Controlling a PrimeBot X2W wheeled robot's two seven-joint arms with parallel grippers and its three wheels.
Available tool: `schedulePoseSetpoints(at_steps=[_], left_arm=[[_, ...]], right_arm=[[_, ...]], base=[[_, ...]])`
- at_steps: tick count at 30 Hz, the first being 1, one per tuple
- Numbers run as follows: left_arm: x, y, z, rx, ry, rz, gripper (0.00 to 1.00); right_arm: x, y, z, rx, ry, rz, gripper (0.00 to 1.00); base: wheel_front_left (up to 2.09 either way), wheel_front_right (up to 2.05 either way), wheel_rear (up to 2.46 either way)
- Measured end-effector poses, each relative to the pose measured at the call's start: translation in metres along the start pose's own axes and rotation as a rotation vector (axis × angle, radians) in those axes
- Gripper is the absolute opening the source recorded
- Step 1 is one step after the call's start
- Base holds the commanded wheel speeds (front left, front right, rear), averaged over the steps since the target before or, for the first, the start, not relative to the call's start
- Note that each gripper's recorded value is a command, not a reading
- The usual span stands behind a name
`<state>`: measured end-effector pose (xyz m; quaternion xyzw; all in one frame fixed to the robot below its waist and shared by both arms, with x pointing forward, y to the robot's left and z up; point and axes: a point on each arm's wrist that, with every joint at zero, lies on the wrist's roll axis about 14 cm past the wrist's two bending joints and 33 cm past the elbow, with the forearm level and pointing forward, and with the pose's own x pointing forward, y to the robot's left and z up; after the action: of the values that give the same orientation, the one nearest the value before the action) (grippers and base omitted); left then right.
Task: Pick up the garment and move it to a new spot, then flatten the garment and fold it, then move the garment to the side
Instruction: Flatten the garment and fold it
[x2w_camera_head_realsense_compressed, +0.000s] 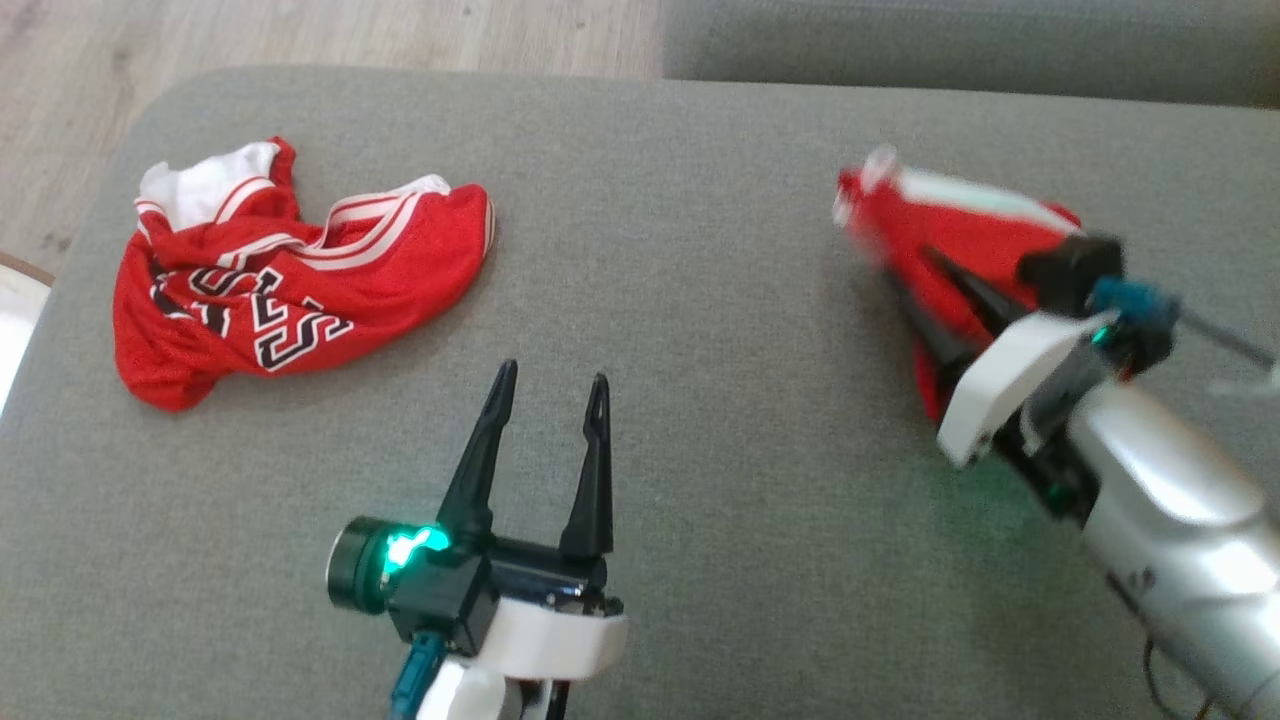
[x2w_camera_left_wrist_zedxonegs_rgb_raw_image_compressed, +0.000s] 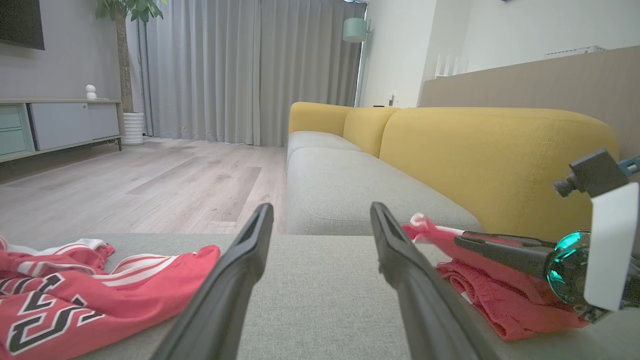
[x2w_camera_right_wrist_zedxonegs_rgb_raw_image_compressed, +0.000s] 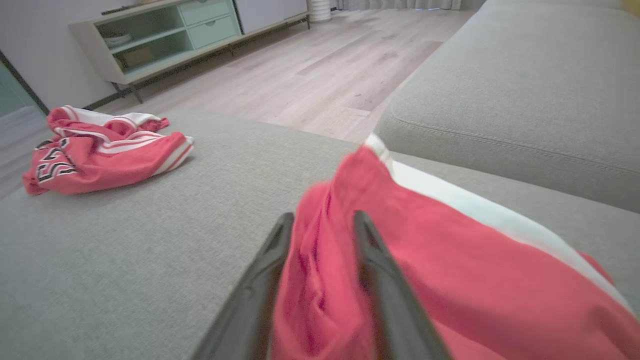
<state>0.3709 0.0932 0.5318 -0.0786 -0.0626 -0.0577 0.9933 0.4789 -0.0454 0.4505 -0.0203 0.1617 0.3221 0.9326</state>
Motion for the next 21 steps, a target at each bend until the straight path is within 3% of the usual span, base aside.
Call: schedulePoseSetpoints(at_steps=[4,9,16,21], left_arm=[[-0.009,0.0,0.0,-0.003,0.004,0.007,1.0],[-0.023,0.007,0.006,-0.008,-0.01,0.037,1.0],[-0.06,0.025,0.004,-0.018,-0.001,0.108,1.0],[-0.079,0.037,-0.003,-0.006,0.023,0.138,1.0]], right_arm=[[-0.01,0.017,-0.003,0.027,-0.053,0.024,1.0],[-0.038,0.006,0.011,0.059,-0.174,-0.049,1.0],[-0.122,-0.025,0.039,0.112,-0.428,-0.287,1.0],[-0.168,0.003,-0.007,0.091,-0.387,-0.371,1.0]], base=[[0.0,0.0,0.0],[0.0,0.0,0.0],[0.0,0.0,0.0],[0.0,0.0,0.0]])
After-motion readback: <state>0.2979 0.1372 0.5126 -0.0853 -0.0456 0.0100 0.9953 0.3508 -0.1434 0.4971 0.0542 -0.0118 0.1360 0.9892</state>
